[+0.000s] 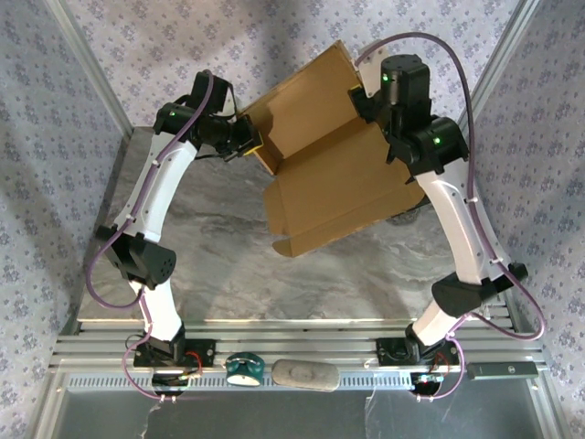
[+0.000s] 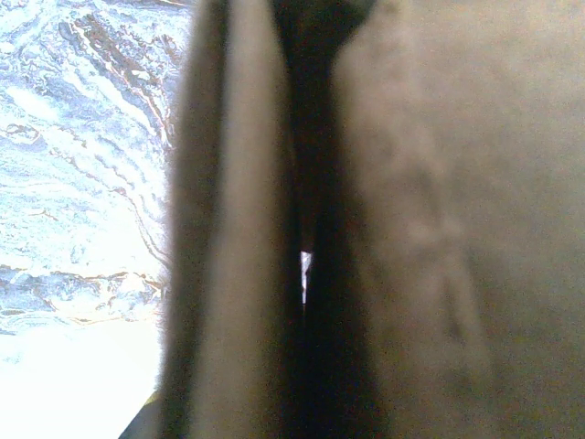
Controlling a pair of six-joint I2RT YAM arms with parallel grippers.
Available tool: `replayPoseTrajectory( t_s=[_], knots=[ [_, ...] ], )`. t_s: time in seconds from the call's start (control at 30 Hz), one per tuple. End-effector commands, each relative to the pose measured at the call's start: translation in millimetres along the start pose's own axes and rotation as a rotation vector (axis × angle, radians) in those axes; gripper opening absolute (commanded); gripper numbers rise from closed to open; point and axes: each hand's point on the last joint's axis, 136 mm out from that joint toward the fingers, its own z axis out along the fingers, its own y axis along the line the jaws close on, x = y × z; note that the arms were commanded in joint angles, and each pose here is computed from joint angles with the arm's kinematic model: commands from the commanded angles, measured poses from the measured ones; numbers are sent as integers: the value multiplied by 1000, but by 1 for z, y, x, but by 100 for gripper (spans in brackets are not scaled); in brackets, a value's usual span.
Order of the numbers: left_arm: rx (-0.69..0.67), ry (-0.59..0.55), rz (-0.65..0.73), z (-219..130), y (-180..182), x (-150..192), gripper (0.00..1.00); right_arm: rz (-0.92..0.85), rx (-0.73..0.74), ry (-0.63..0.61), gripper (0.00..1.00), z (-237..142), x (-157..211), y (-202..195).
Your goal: Fold the paper box
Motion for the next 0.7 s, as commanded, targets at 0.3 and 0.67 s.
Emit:
replayPoseTrajectory(
  t_s=[0.3, 0.67],
  knots=[
    [48, -29, 5, -23, -16, 2, 0, -72, 35, 61, 45, 33, 6, 11],
    [42, -31, 10, -24, -15, 3, 0, -190, 227, 107, 0, 38, 3, -9]
  ],
)
